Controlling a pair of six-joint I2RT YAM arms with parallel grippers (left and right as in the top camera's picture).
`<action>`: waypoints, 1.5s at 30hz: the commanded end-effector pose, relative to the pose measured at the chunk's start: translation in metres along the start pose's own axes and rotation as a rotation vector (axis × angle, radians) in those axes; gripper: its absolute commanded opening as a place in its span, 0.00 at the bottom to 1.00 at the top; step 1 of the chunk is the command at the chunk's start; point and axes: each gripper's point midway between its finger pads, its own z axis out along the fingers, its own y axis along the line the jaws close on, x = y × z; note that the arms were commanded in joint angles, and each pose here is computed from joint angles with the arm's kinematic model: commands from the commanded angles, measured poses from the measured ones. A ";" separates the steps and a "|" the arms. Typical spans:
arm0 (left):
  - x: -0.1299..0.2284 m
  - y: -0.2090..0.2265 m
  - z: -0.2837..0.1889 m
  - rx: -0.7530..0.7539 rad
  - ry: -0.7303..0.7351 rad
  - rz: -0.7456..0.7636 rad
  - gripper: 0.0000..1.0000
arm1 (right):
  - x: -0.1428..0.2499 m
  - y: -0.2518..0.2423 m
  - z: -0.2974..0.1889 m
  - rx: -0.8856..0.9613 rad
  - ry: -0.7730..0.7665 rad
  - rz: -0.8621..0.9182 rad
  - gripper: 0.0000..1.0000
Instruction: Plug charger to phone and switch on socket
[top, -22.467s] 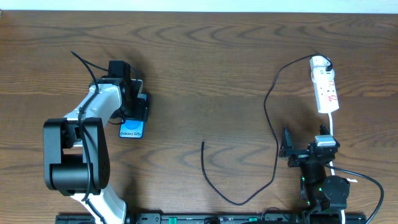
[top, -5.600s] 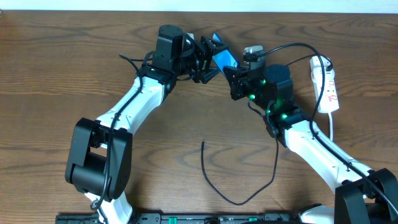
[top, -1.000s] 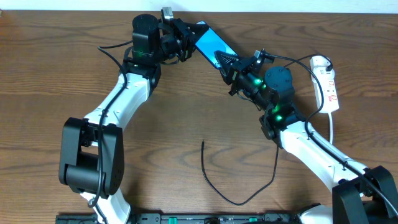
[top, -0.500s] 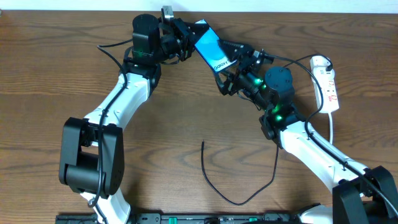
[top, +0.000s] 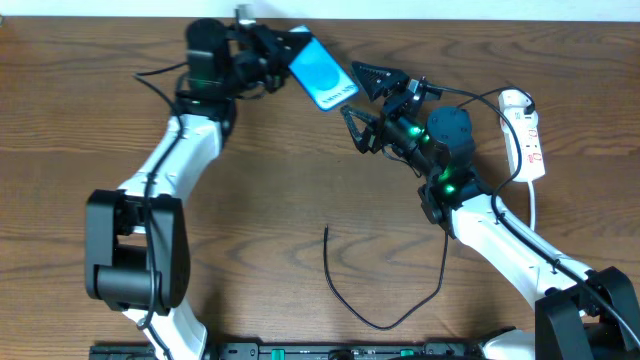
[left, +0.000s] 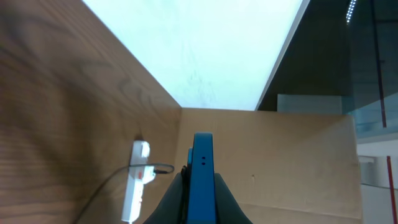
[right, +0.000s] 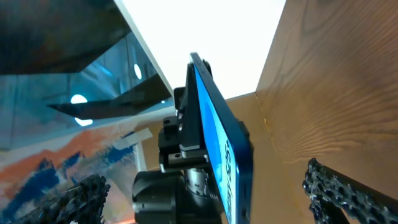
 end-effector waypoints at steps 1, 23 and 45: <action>-0.014 -0.012 -0.024 0.043 0.050 0.097 0.07 | -0.001 0.010 -0.002 -0.015 0.018 -0.098 0.99; -0.003 -0.015 -0.108 0.229 0.353 0.570 0.07 | 0.013 -0.002 -0.007 0.140 0.255 -0.636 0.99; -0.031 -0.010 -0.140 0.220 0.282 0.613 0.07 | 0.023 -0.073 -0.059 0.760 0.381 -0.888 0.99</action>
